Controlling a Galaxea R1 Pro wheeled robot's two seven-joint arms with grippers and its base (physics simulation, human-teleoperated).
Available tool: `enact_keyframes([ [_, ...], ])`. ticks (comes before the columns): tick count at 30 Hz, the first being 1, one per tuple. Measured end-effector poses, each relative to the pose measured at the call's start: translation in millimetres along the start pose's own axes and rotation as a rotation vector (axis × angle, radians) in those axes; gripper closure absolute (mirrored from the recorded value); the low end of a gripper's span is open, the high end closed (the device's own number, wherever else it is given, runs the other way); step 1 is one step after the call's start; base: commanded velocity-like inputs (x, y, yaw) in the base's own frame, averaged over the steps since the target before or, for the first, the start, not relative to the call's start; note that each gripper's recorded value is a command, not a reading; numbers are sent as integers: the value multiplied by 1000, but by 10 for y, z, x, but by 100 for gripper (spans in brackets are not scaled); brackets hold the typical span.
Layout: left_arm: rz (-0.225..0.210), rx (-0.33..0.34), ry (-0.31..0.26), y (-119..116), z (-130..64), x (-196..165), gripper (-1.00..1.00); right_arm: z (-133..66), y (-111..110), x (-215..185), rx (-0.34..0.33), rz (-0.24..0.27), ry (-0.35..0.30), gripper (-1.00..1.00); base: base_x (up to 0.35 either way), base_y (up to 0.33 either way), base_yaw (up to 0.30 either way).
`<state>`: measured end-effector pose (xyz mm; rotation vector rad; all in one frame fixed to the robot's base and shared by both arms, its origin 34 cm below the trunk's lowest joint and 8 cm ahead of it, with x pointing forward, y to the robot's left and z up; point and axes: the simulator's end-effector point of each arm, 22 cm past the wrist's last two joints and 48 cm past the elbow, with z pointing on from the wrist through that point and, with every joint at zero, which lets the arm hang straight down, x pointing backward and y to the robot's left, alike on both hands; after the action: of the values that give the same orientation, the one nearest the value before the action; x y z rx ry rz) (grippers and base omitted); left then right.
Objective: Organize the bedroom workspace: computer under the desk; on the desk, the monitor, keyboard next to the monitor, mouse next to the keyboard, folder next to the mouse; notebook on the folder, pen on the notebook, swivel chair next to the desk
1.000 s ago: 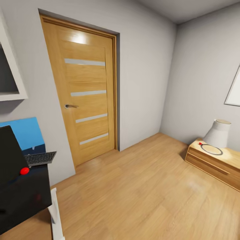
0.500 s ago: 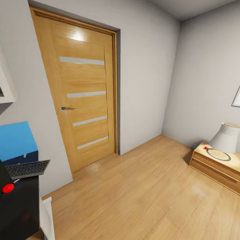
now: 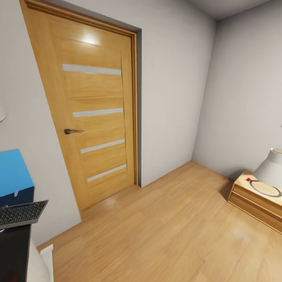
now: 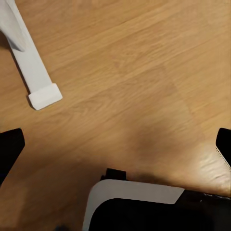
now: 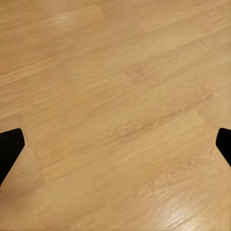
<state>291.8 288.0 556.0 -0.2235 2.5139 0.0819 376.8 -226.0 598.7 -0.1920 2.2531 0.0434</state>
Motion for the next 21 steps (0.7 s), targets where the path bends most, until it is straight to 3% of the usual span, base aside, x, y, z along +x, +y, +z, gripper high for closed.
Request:
enact_keyframes([
  [9,1,-1,0,8,0,0,-100,1,-18,-7,4,1,-3,-100,332,-39,0],
  [21,0,-1,2,6,0,4,-100,-1,-27,-4,6,2,-2,-100,329,-130,29],
])
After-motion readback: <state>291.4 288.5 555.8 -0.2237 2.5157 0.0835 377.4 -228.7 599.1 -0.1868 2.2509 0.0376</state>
